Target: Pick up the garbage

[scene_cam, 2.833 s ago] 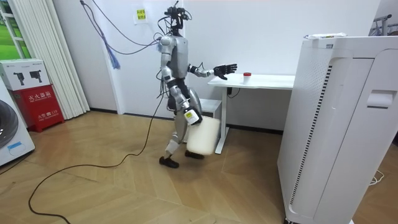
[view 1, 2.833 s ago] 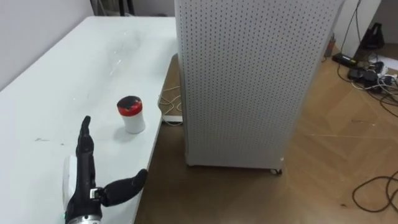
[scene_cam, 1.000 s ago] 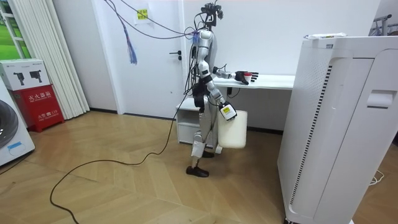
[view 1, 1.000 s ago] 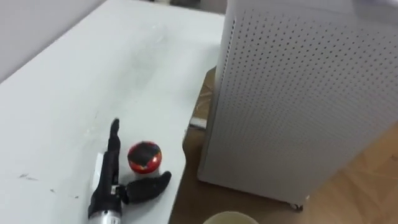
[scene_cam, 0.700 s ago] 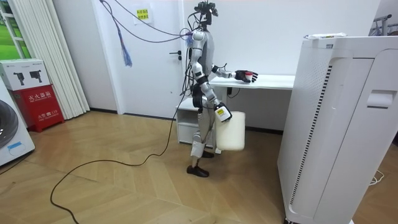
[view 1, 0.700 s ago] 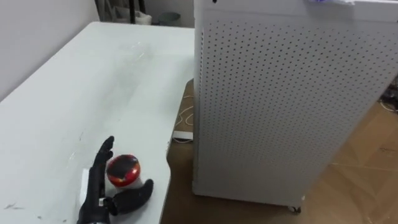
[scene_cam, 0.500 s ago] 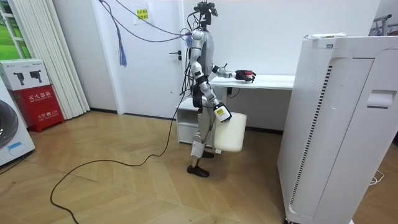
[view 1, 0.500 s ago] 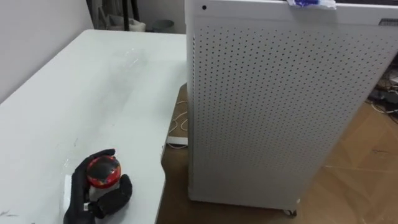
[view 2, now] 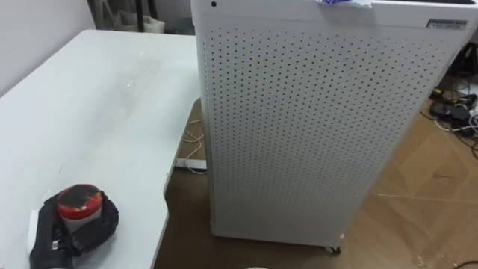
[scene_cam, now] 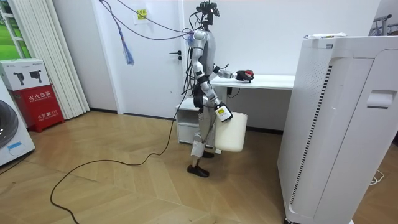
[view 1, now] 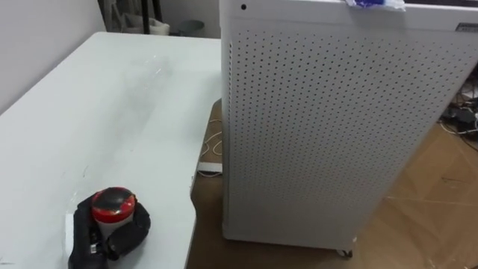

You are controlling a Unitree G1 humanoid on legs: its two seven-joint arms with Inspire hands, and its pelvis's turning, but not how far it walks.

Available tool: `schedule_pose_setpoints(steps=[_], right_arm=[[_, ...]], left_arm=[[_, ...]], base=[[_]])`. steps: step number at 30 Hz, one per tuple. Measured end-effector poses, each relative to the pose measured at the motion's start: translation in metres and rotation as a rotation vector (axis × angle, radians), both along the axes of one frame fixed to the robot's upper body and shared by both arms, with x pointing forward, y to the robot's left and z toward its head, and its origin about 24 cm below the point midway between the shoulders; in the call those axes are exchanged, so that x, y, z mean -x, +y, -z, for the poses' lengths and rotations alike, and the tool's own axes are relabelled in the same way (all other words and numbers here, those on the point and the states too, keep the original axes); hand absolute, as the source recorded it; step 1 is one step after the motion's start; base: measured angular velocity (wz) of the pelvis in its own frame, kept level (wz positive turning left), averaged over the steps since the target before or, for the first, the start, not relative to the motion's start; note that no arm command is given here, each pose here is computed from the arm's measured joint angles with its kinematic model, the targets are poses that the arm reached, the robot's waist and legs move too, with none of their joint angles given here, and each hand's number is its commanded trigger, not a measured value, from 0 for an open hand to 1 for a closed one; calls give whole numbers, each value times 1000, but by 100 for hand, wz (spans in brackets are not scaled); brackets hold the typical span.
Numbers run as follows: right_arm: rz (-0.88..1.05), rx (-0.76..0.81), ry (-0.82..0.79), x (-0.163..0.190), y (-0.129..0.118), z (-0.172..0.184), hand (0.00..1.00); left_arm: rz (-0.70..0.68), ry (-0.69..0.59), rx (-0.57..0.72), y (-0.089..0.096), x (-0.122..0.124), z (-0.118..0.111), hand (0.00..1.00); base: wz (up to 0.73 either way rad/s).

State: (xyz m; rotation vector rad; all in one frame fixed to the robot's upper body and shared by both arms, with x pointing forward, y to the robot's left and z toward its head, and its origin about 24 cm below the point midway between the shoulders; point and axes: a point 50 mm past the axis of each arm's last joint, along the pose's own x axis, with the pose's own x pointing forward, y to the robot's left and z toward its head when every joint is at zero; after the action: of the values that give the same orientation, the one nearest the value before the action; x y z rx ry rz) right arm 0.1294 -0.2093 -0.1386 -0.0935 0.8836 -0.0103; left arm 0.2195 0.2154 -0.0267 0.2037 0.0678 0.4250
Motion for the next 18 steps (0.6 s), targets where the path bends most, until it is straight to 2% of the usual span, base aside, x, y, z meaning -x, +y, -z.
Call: schedule_pose_setpoints(steps=[6,8,11,14,18], right_arm=[[-14,5,-60,-24,2,-8,100],[-14,21,-81,-33,3,-11,100],[-50,54,-136,-54,10,-20,100],[-55,70,-171,-66,11,-26,100],[-44,83,-209,-78,11,-32,100]], left_arm=[[75,-15,30,-10,-8,-10,100],[134,-25,45,-23,-11,-14,100],[297,-75,61,-54,-22,-26,100],[417,-104,97,-72,-25,-35,100],[519,-125,98,-86,-32,-43,100]], base=[[4],[0],[0],[0],[-2]])
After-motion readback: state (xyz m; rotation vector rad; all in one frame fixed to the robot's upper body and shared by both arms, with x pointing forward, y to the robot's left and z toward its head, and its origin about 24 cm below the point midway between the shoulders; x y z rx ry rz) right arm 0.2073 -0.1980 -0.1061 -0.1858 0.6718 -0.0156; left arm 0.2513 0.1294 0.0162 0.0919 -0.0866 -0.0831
